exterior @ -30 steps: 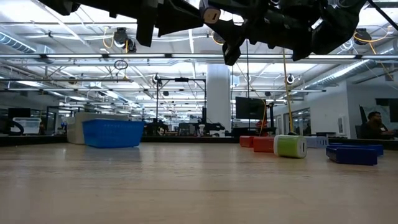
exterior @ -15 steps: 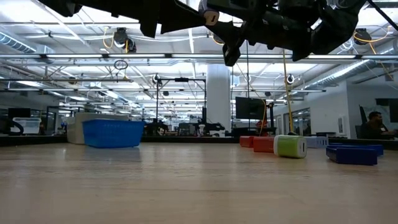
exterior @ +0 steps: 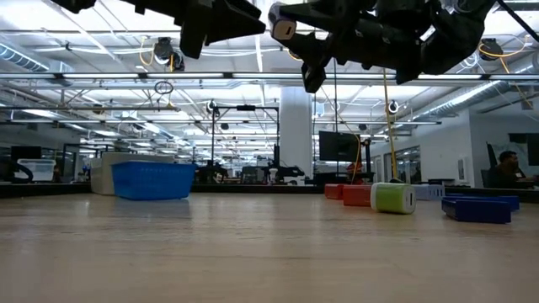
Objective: Pick & Place Office items
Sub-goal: Put the violet charger adapter into the gray bin
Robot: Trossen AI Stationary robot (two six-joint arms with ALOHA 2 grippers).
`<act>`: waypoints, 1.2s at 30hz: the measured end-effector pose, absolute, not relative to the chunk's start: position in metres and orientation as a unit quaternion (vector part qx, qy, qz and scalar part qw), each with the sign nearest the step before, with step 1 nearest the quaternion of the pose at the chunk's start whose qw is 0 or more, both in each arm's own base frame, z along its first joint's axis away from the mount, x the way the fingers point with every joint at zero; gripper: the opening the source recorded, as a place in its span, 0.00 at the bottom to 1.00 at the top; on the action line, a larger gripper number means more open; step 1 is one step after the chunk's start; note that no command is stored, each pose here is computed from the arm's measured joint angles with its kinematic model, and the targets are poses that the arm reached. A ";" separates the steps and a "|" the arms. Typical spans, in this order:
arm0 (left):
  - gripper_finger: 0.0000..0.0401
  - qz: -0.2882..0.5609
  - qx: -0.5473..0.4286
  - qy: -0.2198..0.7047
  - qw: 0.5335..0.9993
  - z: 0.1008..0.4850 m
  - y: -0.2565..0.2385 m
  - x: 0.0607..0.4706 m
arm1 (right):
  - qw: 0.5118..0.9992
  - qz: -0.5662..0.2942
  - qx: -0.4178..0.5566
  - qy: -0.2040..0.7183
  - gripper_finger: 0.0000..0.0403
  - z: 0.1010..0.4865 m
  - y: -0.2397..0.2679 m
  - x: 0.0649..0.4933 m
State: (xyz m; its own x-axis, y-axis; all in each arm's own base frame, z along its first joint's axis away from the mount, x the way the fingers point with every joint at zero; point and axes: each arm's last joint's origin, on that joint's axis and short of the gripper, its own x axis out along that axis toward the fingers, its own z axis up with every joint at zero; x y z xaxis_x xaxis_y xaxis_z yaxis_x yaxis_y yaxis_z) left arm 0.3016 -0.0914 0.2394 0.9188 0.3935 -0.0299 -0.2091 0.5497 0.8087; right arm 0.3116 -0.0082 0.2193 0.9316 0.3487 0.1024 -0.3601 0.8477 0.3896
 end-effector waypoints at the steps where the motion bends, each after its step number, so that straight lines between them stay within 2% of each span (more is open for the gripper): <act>1: 0.47 0.173 0.442 0.105 0.874 0.239 -0.092 0.301 | 0.961 0.185 0.205 -0.015 0.32 0.220 -0.008 0.312; 5: 0.49 0.176 0.446 0.107 0.871 0.239 -0.096 0.300 | 0.961 0.186 0.205 -0.015 0.32 0.220 -0.008 0.312; 13: 0.67 0.163 0.443 0.100 0.876 0.240 -0.097 0.300 | 0.965 0.165 0.200 -0.029 0.32 0.221 -0.007 0.312; 17: 0.71 0.163 0.446 0.099 0.875 0.240 -0.096 0.300 | 0.965 0.169 0.198 -0.035 0.32 0.222 -0.004 0.312; 23: 0.66 0.138 0.433 0.052 0.889 0.246 -0.097 0.302 | 0.968 0.153 0.197 -0.038 0.32 0.225 -0.001 0.314; 30: 0.59 0.130 0.443 0.054 0.886 0.245 -0.095 0.303 | 0.966 0.156 0.201 -0.043 0.32 0.226 0.000 0.314; 36: 0.57 0.124 0.445 0.059 0.885 0.244 -0.094 0.303 | 0.964 0.159 0.210 -0.042 0.32 0.225 0.002 0.315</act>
